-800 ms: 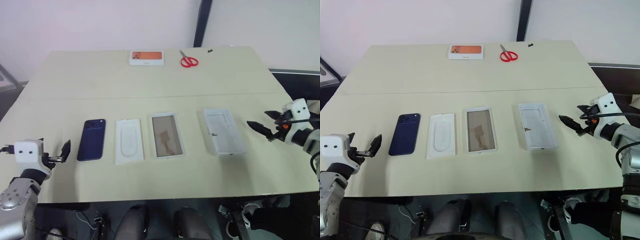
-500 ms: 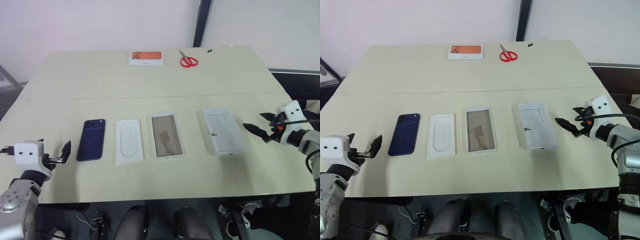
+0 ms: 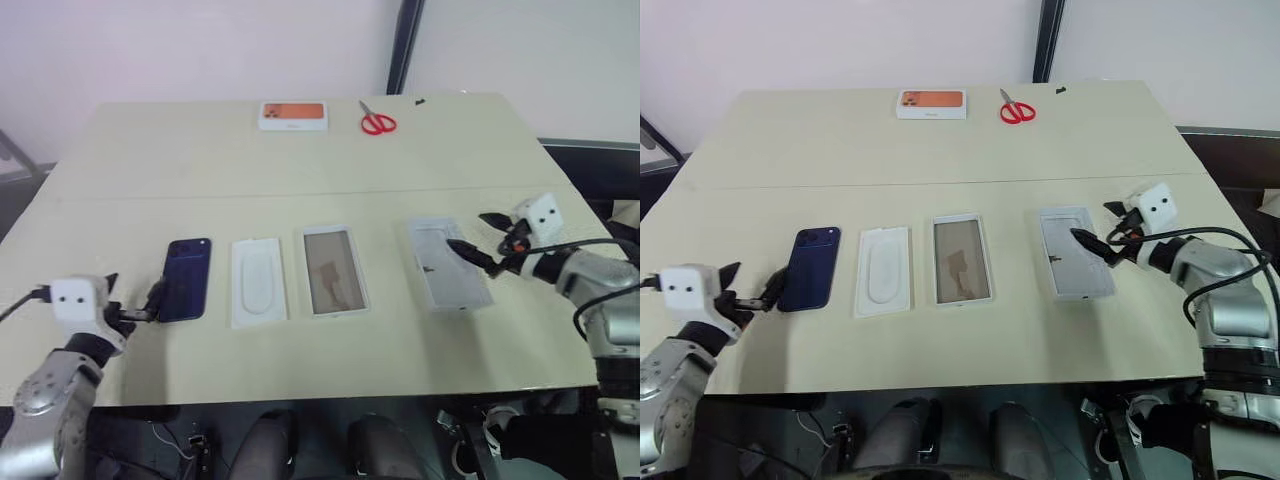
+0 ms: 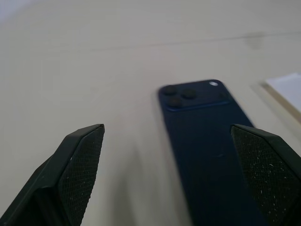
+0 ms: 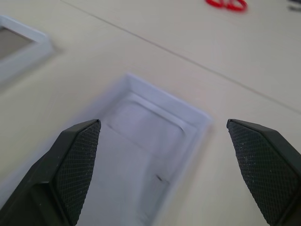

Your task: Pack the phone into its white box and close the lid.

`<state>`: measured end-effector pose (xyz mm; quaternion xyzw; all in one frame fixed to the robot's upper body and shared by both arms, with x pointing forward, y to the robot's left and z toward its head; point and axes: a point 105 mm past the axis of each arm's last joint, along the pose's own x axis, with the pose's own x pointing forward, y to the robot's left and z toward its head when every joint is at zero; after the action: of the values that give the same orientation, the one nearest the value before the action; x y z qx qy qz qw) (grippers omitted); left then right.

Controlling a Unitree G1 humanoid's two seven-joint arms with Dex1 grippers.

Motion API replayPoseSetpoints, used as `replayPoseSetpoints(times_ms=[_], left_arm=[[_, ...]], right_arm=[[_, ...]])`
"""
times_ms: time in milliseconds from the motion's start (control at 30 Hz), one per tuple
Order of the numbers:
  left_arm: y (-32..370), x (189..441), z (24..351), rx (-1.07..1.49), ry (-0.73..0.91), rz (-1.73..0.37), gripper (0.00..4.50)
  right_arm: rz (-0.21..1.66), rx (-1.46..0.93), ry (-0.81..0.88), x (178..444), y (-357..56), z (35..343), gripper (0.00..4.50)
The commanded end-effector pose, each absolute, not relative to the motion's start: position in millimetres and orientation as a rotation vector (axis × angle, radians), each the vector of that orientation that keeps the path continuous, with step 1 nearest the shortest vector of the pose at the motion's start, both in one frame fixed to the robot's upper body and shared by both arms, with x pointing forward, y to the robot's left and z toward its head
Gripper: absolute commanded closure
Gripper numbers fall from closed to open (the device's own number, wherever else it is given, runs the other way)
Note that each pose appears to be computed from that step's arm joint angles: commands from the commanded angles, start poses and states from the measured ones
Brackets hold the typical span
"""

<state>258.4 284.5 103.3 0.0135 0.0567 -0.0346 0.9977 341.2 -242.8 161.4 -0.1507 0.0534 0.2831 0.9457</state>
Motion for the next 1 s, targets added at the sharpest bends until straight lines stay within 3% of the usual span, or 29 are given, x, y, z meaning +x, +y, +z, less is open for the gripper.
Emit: replayPoseSetpoints(times_ms=[33,233,400,567,733,1000], left_arm=[[268.6,263.8,118.2,0.011,0.085,-0.134,0.01],[261.8,264.8,123.0,-0.042,0.090,-0.140,0.01],[213.5,266.1,140.7,-0.179,0.097,-0.307,0.01],[193.7,272.8,122.3,-0.192,0.322,-0.300,0.01],[187.4,280.1,127.6,-0.272,0.354,-0.284,0.01],[179.4,286.4,109.0,-0.284,0.546,-0.288,0.01]], right_arm=[[0.668,-0.329,0.012,333.8,-206.8,187.9,0.00],[0.772,-0.324,0.009,325.0,-170.7,183.8,0.00],[0.796,-0.327,0.017,329.9,-161.8,172.3,0.00],[0.852,-0.377,0.016,325.6,-155.3,171.9,0.00],[0.937,-0.440,0.040,313.9,-150.9,172.2,0.00],[1.012,-0.549,0.060,300.4,-145.5,162.3,0.00]])
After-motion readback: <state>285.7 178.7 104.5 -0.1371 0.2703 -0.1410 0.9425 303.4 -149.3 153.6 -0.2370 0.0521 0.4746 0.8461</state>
